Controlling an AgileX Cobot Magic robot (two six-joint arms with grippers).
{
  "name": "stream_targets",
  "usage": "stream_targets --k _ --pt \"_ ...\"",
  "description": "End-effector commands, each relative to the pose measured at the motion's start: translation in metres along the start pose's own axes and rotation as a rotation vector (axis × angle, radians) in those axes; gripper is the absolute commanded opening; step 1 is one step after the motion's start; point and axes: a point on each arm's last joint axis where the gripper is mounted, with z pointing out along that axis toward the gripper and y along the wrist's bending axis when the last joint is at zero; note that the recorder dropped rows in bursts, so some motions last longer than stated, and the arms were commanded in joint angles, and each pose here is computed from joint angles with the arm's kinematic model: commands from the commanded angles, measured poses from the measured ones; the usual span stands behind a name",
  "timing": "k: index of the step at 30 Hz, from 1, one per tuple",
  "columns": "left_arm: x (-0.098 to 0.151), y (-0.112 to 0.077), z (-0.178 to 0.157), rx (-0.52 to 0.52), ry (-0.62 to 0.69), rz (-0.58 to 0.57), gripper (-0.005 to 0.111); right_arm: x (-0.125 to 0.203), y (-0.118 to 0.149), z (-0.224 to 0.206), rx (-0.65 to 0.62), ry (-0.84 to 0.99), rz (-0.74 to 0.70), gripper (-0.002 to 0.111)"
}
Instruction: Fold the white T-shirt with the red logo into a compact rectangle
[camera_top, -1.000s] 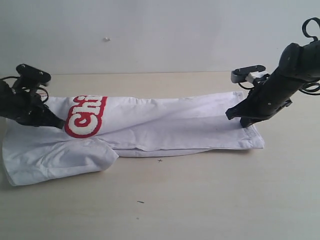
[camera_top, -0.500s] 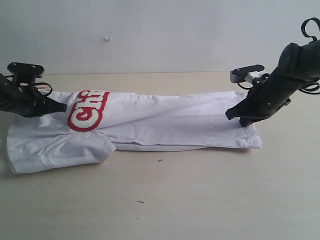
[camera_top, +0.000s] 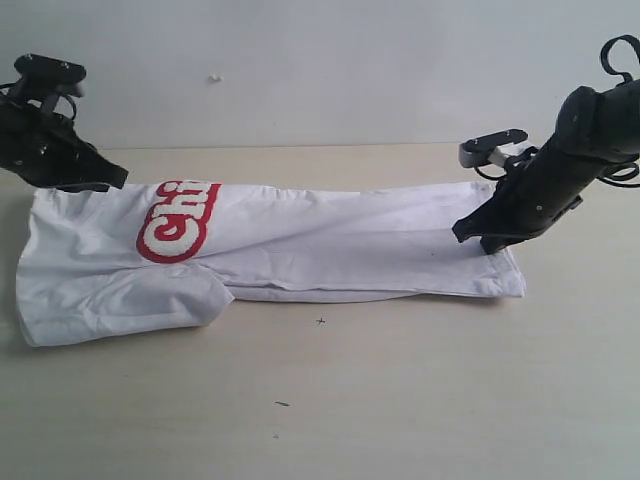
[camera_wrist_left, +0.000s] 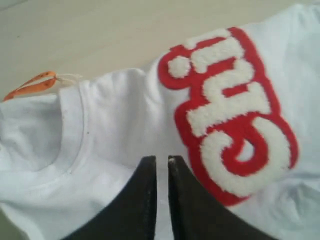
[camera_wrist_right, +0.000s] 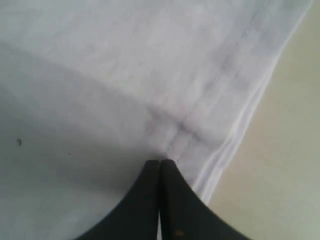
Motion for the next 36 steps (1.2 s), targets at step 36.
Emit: stream_targets --k 36 --pt "0.087 -0.122 0.008 0.228 0.278 0.594 0.049 -0.001 -0.011 -0.012 0.101 -0.006 0.058 0.0"
